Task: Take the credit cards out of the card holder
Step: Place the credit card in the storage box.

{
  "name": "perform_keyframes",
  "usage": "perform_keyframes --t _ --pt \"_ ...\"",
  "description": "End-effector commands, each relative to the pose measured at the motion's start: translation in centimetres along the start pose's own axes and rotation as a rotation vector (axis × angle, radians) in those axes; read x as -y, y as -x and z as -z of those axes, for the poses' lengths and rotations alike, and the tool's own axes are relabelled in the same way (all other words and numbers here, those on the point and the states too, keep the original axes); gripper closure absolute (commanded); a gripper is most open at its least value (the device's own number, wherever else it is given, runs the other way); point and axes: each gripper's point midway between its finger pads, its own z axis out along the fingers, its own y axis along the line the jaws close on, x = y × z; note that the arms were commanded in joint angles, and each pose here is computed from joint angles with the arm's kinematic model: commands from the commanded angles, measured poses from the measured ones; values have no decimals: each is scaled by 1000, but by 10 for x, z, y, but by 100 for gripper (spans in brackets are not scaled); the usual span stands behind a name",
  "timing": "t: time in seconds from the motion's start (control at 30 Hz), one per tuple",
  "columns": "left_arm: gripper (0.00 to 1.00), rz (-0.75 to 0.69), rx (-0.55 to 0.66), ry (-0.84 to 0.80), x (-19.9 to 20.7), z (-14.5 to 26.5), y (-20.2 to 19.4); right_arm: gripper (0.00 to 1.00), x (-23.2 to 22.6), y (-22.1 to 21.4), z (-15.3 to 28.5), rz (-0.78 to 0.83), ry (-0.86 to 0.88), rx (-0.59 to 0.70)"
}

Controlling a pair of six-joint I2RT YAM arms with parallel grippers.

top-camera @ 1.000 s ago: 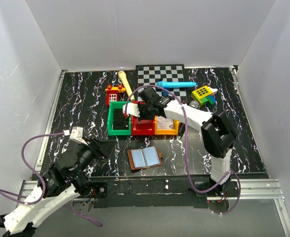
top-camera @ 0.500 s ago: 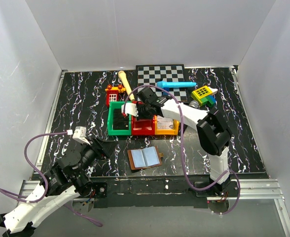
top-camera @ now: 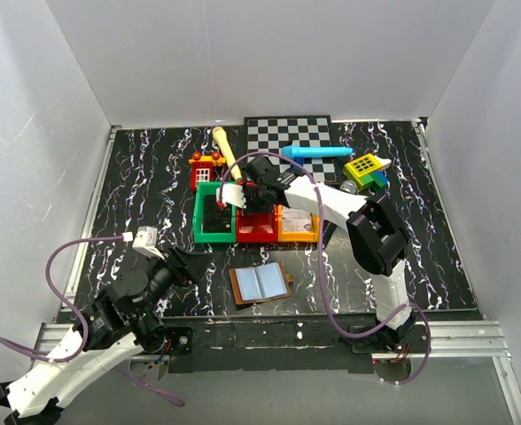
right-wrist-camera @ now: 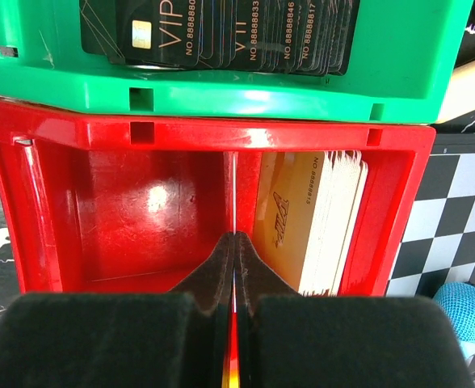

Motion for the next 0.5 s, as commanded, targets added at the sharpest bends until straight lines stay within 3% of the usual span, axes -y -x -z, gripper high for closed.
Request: perform_keyframes --t 0.0,0.4,0.47 --pt "39 -8 -1 20 -4 -3 -1 99 5 7 -1 -15 0 12" --pt "38 -8 -1 18 -3 -4 -1 99 6 1 -4 -55 -16 -12" --pt "37 -8 -1 18 -3 -4 -1 94 8 2 -4 -58 -26 -10"
